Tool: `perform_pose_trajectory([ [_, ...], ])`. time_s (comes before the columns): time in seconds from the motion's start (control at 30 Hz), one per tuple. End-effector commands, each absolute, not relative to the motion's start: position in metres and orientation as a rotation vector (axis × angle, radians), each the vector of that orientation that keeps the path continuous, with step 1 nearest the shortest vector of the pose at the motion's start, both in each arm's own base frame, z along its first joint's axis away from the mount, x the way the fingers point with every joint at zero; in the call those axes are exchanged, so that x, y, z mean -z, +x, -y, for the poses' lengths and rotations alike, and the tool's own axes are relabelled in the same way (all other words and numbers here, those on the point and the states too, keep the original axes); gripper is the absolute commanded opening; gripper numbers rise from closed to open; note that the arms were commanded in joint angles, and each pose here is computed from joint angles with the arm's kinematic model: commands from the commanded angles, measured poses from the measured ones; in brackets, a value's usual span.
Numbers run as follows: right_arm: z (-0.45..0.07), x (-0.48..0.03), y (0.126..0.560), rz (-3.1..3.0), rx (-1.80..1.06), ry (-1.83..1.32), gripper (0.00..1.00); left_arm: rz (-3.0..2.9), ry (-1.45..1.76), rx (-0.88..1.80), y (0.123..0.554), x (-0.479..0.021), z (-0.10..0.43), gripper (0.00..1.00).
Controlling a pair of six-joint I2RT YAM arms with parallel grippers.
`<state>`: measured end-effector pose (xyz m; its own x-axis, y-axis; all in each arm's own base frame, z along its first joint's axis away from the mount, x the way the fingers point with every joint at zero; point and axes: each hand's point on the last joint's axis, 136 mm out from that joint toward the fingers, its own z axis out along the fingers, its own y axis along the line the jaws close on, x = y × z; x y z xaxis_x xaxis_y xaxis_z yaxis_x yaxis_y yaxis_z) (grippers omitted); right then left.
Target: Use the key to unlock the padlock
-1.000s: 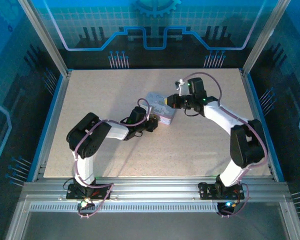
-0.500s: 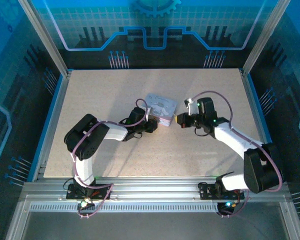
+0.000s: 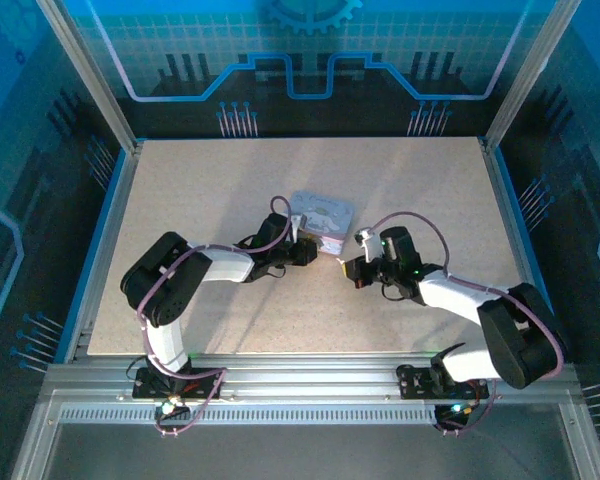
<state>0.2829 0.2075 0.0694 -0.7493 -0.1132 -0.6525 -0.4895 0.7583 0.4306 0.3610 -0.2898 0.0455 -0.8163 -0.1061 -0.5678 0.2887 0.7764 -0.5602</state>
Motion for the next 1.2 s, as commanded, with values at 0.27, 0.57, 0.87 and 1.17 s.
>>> perform_pose_trajectory([
  [0.27,-0.223,-0.059,0.288,-2.236,-0.701,-0.603,0.00,-2.358,0.034,1.052,0.354,-0.077,0.305,0.13],
  [0.57,-0.227,-0.050,0.295,-2.226,-0.618,-0.672,0.00,-2.362,-0.031,1.123,0.351,-0.091,0.309,0.10],
  [0.87,-0.230,-0.050,0.299,-2.199,-0.616,-0.694,0.00,-2.376,-0.039,1.138,0.351,-0.091,0.314,0.08],
  [1.17,-0.222,-0.048,0.299,-2.198,-0.561,-0.698,0.00,-2.399,-0.043,1.114,0.352,-0.089,0.315,0.08],
])
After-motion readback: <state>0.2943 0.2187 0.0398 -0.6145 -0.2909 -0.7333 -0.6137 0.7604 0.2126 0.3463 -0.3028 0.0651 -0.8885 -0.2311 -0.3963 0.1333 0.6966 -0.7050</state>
